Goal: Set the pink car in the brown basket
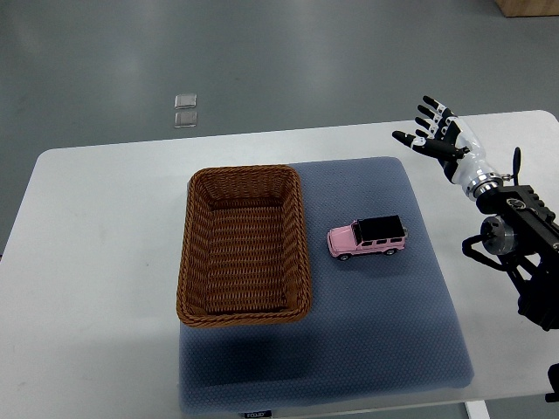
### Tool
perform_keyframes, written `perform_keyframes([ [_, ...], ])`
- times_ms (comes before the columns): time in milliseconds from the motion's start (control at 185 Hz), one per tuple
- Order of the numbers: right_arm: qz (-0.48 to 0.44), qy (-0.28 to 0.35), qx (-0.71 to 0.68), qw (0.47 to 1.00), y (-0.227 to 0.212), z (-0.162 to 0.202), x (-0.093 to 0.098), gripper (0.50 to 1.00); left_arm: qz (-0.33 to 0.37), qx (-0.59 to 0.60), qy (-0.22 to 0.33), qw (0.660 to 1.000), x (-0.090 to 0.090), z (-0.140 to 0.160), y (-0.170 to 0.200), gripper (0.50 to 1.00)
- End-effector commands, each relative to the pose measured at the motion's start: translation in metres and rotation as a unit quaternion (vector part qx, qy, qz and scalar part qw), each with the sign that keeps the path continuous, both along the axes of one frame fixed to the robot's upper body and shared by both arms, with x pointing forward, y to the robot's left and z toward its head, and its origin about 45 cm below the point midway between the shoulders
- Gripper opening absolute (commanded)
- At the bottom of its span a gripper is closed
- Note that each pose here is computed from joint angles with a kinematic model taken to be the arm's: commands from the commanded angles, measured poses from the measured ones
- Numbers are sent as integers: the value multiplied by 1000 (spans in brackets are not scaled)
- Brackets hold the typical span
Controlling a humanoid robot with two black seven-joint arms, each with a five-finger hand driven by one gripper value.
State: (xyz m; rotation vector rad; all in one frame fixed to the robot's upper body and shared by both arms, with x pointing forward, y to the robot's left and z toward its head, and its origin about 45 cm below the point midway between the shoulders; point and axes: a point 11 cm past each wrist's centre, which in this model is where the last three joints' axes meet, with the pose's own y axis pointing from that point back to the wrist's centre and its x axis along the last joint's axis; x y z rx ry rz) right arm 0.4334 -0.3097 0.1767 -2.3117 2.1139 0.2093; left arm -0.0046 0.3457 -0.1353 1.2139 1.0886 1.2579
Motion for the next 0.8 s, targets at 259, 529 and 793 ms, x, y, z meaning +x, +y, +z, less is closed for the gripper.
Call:
perform_keyframes([
  [259,96,-34,-165,981,-5,21,-1,946,2,-1,-1,1000,0,0,0,1000],
  [529,202,-66,-345,914,8,37,0,946,2,0,-1,1000,1,0,0,1000],
  [793,311,-70,-411,854,28,41,-24,946,0,-1,0,1000,0,0,0,1000],
])
